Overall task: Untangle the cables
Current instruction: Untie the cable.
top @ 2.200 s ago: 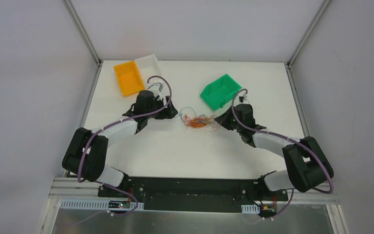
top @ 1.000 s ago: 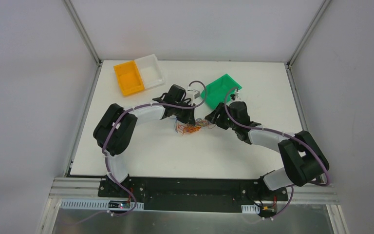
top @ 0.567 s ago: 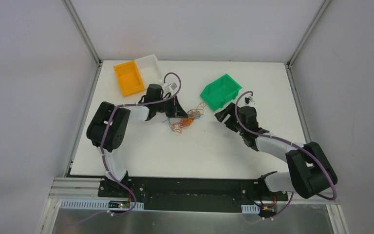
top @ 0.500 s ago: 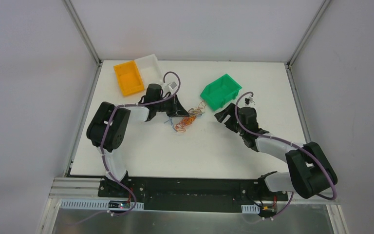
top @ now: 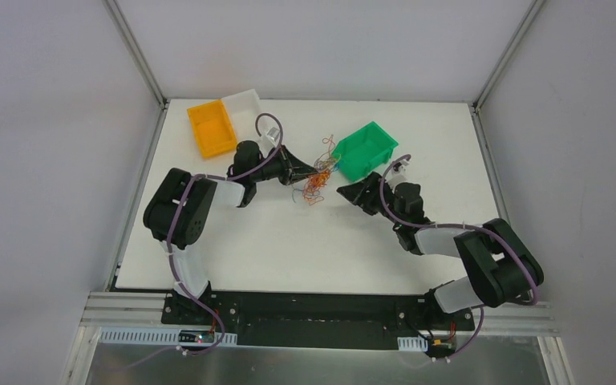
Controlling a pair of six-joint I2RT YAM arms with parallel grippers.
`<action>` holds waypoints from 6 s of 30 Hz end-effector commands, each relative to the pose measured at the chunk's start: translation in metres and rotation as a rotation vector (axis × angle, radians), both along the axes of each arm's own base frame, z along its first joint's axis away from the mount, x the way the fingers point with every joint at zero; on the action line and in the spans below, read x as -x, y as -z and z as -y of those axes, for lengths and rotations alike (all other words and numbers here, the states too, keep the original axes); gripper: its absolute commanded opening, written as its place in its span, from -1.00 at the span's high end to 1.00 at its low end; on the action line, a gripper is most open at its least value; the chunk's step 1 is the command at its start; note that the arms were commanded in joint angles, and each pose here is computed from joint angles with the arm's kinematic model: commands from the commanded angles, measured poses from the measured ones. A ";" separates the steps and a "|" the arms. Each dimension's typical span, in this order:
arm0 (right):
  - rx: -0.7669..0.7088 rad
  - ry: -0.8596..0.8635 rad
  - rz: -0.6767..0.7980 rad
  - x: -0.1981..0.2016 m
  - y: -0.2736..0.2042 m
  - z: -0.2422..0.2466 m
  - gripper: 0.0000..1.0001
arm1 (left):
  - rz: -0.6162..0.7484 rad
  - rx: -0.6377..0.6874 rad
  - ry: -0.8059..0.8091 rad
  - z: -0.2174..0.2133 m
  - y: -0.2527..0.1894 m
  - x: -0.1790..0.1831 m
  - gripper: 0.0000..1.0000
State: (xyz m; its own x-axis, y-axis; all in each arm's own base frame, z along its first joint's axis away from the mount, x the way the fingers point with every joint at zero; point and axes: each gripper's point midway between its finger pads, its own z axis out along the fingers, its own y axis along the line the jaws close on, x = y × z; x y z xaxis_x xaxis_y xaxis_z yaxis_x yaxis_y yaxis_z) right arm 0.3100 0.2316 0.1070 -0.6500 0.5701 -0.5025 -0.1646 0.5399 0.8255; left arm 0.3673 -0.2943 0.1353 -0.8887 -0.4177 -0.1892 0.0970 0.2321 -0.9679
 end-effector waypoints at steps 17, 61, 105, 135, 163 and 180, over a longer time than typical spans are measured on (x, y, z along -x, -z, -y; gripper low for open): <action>-0.232 -0.200 0.163 0.015 -0.066 -0.030 0.54 | 0.116 0.061 0.061 0.043 -0.039 0.025 1.00; 0.319 -0.217 0.088 0.009 -0.007 -0.054 -0.49 | 0.502 -0.515 0.167 -0.051 0.013 0.086 0.98; 1.056 0.027 -0.153 -0.007 0.065 -0.011 -0.62 | 0.490 -0.765 -0.147 -0.113 0.014 0.063 1.00; 0.541 0.005 -0.037 -0.006 0.008 -0.002 -0.59 | 0.443 -0.806 -0.138 -0.116 0.026 0.059 1.00; 0.715 0.592 -0.327 -0.026 0.034 0.123 0.78 | 0.209 -1.244 -0.716 -0.248 0.027 0.063 1.00; 0.527 0.973 -0.149 0.004 -0.012 0.205 1.00 | 0.209 -1.219 -0.650 -0.236 0.027 0.061 1.00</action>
